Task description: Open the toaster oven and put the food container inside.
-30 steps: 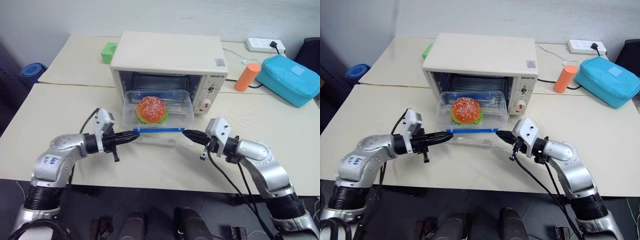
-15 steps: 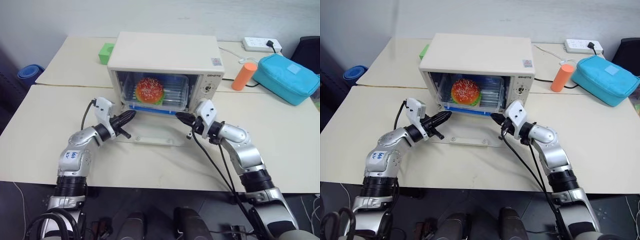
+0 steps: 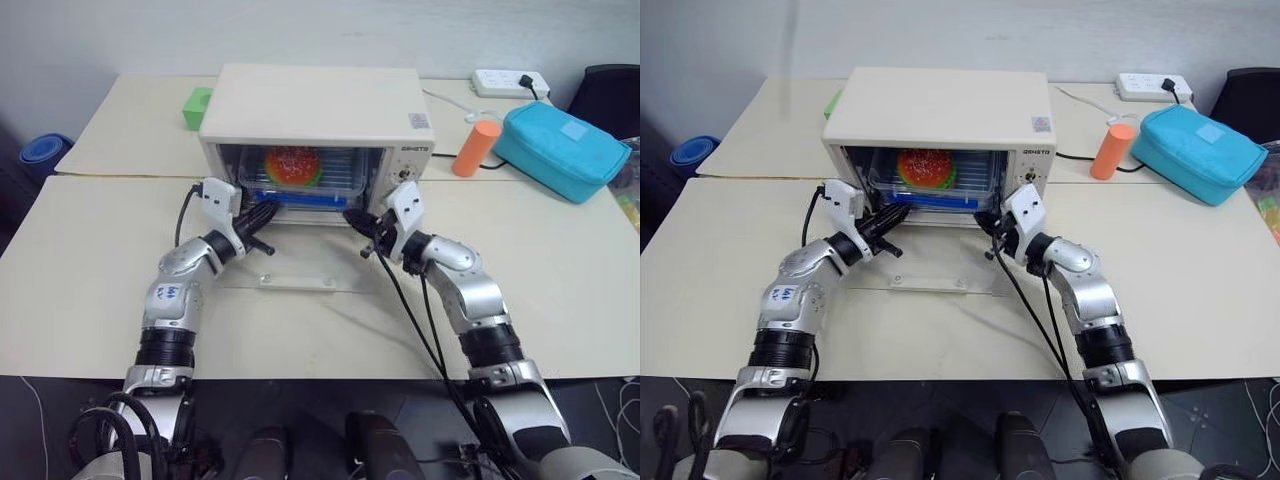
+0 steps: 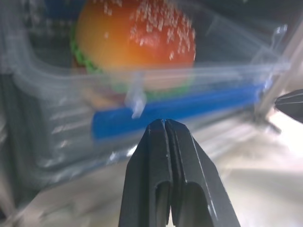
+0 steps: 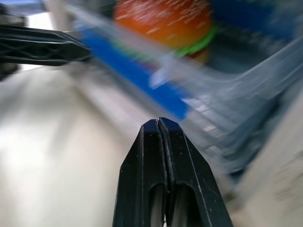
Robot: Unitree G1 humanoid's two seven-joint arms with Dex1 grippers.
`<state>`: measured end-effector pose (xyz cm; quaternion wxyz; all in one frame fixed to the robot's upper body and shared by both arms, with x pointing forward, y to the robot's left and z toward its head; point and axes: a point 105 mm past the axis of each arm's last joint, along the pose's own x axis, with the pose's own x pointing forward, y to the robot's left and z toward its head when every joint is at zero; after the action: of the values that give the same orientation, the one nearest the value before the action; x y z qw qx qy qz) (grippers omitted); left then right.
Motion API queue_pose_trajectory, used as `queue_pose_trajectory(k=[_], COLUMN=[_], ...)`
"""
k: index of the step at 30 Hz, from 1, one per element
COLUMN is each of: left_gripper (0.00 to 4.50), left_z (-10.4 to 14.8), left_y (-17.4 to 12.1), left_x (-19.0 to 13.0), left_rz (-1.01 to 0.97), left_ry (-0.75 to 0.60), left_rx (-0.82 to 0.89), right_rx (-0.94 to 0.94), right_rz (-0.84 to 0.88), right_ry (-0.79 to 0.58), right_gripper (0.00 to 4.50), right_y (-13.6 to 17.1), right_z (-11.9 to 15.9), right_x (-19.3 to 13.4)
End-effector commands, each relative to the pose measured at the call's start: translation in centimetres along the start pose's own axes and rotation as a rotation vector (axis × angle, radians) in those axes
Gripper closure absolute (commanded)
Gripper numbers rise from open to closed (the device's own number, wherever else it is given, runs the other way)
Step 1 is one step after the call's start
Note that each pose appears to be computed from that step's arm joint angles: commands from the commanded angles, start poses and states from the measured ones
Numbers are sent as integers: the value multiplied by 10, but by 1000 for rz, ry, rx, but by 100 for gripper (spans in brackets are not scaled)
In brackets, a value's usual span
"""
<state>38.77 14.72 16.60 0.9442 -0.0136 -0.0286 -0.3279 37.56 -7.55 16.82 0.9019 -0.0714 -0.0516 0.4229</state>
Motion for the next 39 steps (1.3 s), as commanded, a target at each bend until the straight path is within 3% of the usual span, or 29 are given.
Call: queue_pose_trajectory(k=[1,5,9,15,22,29,33,35,39], left_gripper=[406,312,188,6,2,2,2,2,2], left_z=[20,38,41,36,34,52,56,50,35], left_y=[-3,-14,-29,-17,-12,-14,-10,-13,-24], left_x=[-38,-85,-141,-171,-166,-171,-174,-179,-186], left_rz=[-92,-274,-587,-735,-682,-528,-432,-416,-481], left_ry=[7,4,53,155,114,-27,-84,-68,18], left_rx=[42,108,292,323,285,152,124,134,180], right_rx=[-29,-64,-193,-198,-170,-88,-52,-92,-178], right_rz=[57,70,124,258,345,258,223,222,233], right_ry=[-74,-36,154,179,42,-298,-371,-313,-5], right_gripper=[450,450,450,450,450,450,450,450,450], right_y=[5,-4,-20,-15,4,7,6,4,-9], right_z=[31,28,-12,-45,-44,22,42,41,-2], right_x=[-31,-72,-111,-115,-93,-71,-67,-67,-74])
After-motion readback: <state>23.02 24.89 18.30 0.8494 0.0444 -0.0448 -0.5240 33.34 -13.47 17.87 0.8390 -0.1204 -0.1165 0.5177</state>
